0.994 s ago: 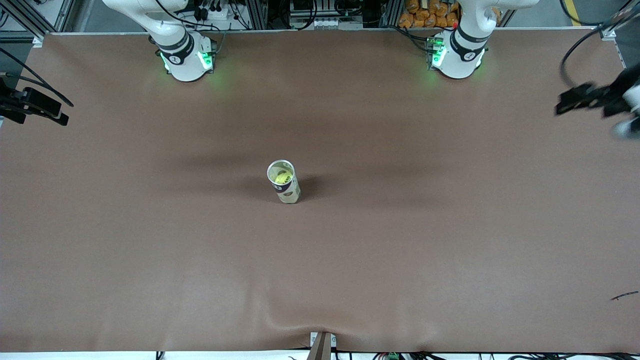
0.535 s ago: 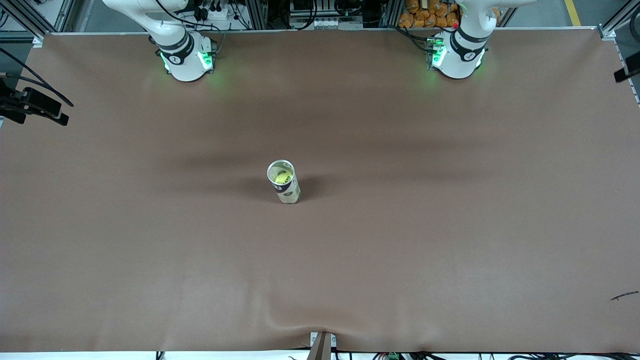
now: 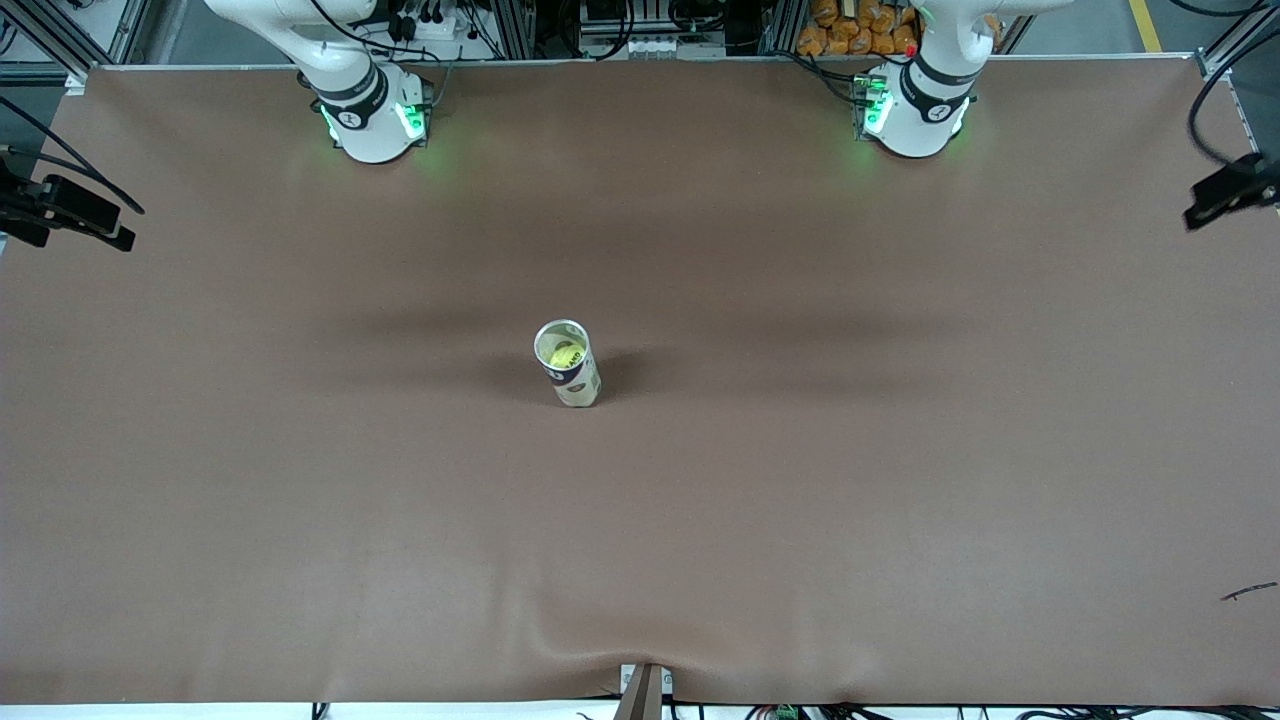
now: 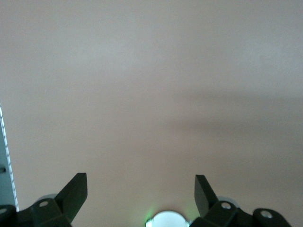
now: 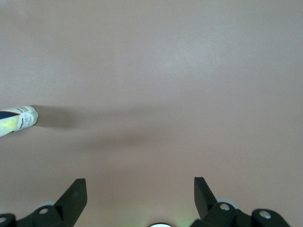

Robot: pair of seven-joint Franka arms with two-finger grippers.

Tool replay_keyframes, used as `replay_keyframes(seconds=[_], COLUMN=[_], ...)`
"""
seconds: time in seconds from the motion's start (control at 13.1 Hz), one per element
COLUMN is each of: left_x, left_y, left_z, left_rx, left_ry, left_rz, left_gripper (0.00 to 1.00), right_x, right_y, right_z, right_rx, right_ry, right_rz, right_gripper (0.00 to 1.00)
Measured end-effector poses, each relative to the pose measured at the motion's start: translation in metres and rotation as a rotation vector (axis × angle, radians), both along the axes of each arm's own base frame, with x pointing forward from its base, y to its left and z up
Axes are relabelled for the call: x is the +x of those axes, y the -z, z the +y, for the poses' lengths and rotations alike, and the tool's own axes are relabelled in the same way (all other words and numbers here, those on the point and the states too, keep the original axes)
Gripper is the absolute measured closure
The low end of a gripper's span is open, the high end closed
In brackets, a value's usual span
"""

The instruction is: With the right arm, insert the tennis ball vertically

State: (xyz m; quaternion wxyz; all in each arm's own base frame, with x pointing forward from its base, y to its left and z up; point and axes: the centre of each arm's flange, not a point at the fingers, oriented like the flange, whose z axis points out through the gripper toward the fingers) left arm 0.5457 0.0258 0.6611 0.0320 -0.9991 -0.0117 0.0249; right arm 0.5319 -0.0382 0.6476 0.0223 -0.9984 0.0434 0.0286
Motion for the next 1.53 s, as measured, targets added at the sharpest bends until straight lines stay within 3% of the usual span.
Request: replay_keyframes(seconds=[0.38, 0.99, 1.53], left_x=[0.000, 0.001, 0.011], left_y=[-0.009, -0.007, 0.038], left_z=[0.011, -0.001, -0.026], left_rx=[0.001, -0.005, -0.038], left_ry=[-0.020, -0.017, -0.031], left_rz=[-0.042, -0.039, -0.004], left_gripper=[0.00, 0.00, 0.00], right_x=[0.000, 0.000, 0.000], right_y=[0.000, 0.000, 0.000], right_z=[0.000, 0.000, 0.000], right_rx=[0.000, -0.001, -0.002], right_ry=[0.000, 0.000, -0.001], right_rz=[0.000, 0.000, -0.001], right_gripper=[0.00, 0.00, 0.00])
